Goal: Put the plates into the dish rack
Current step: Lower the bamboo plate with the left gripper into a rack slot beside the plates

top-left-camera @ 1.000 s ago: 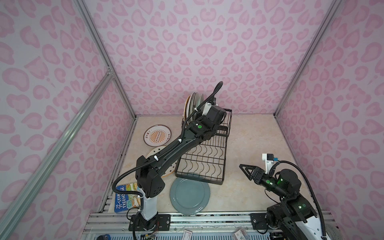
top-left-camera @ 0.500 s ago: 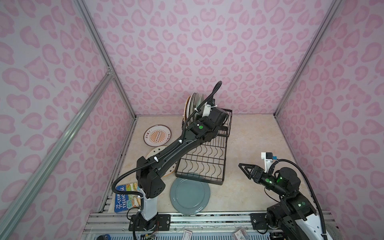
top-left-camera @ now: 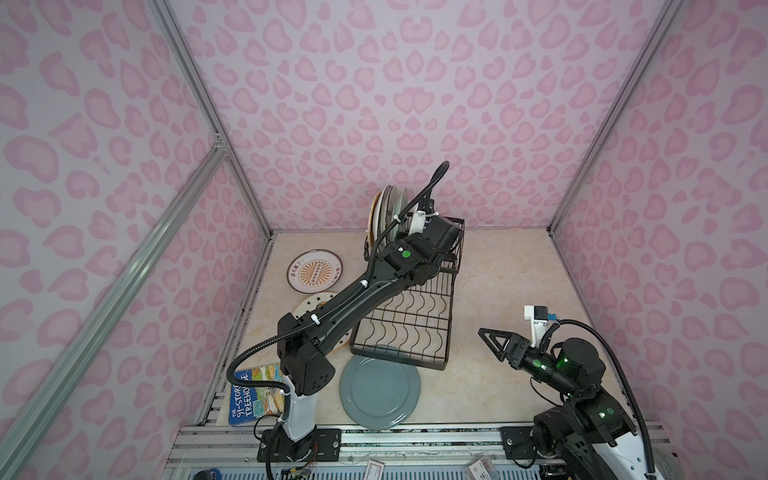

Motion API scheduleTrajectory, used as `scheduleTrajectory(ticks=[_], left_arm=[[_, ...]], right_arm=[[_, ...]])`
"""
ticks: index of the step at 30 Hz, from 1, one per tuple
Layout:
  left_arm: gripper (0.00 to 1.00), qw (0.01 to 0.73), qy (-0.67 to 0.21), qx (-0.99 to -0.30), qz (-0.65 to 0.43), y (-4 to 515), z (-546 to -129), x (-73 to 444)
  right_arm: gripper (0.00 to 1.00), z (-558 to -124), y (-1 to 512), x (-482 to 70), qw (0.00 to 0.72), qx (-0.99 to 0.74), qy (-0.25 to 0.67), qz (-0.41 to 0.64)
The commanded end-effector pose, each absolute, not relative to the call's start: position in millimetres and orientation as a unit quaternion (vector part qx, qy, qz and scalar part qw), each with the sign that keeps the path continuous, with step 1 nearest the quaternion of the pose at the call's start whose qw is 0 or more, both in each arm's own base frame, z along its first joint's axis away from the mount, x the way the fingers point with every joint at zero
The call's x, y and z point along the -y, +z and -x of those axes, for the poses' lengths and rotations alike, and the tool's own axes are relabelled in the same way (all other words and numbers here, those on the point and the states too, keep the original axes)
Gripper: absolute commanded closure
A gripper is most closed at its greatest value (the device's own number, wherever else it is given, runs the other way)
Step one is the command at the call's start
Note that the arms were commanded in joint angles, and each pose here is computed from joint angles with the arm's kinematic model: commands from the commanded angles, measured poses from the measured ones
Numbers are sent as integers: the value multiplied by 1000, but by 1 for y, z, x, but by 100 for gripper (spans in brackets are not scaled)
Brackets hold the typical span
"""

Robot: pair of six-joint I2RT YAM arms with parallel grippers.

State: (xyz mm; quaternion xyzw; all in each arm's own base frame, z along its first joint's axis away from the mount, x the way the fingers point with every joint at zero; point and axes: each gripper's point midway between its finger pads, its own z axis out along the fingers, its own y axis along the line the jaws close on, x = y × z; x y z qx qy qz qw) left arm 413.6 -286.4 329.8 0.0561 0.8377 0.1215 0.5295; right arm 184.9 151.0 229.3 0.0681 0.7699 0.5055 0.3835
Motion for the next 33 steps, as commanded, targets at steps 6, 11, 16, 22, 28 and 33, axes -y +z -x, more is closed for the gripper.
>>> scheduleTrajectory(ticks=[6,11,16,22,28,33], left_arm=[[97,541,134,-830,-14,329,-418,280],[97,549,119,-827,5,338,-416,277],[97,562,103,-820,20,356,-411,271],[97,577,109,-809,30,372,-407,262],[97,574,114,-811,22,370,-411,267],[97,564,123,-816,14,356,-414,271]], right_arm=[[2,-184,227,-152,384,-771,504,-59],[2,-184,227,-153,383,-772,505,-58],[2,-186,227,-152,385,-770,505,-61],[2,-187,225,-153,383,-768,509,-64],[2,-187,227,-153,387,-767,508,-61],[2,-186,222,-152,384,-768,508,-65]])
